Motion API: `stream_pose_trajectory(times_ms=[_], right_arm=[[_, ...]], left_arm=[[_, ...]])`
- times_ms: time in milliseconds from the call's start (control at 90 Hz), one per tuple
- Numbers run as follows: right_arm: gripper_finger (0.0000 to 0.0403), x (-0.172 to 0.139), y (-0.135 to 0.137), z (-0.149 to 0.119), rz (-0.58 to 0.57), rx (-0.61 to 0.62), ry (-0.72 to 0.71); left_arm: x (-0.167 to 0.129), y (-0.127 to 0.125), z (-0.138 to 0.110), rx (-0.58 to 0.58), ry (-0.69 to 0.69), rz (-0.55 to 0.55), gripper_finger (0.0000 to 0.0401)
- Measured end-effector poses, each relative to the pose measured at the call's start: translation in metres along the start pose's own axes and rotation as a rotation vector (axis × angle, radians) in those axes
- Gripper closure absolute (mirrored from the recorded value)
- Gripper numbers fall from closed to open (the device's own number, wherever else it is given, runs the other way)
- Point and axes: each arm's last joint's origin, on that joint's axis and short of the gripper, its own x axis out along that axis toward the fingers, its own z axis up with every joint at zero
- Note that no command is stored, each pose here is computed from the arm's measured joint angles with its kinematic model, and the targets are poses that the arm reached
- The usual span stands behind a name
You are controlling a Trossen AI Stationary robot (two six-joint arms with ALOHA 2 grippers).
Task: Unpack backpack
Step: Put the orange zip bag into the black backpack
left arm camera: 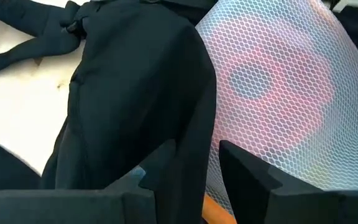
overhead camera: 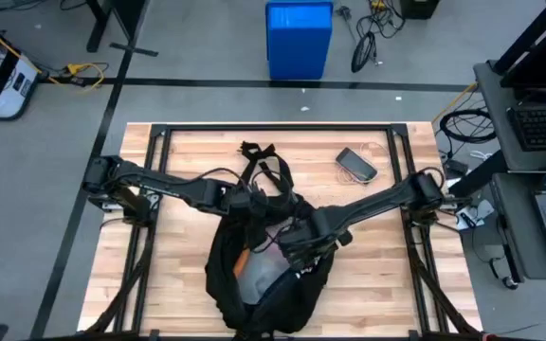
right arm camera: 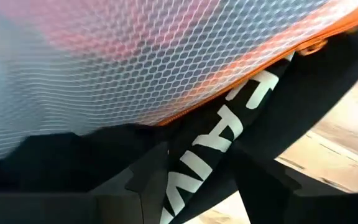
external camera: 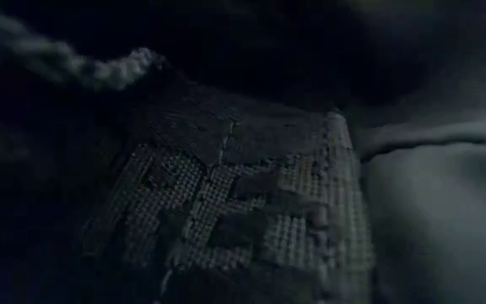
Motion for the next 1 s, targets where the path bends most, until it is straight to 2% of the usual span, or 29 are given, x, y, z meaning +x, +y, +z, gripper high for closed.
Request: stream_pose_trajectory(times_ms=[256,333,478,667,789,900,1000], right_arm=[[0.0254,0.013,0.003,-0.012,-0.042,-0.003,-0.009],[0.0286,0.017,0.0,-0.015,-0.08,-0.004,-0.034],[0.0385,0.036,-0.003,-0.014,-0.089,-0.009,-0.081],[0.0401,0.056,-0.001,-0.013,-0.028,-0.003,-0.063],[0.0403,0.042,0.003,-0.02,0.018,0.012,-0.098],[0.0403,0.015,0.002,-0.031,0.063,0.056,-0.183],[0.0403,-0.009,-0.004,-0.041,0.08,0.103,-0.248]], left_arm=[[0.0,-0.004,-0.003,0.009,0.008,-0.004,0.0289],[0.0,-0.005,-0.003,0.013,0.011,-0.004,0.0289],[-0.001,-0.005,-0.004,0.017,0.012,-0.002,0.0289],[-0.001,-0.006,-0.005,0.022,0.024,-0.018,0.0289],[-0.001,-0.008,-0.005,0.021,0.042,-0.068,0.0289],[-0.001,-0.01,-0.003,0.02,0.032,-0.12,0.0289],[-0.002,-0.014,0.004,0.026,-0.035,-0.164,0.0289]])
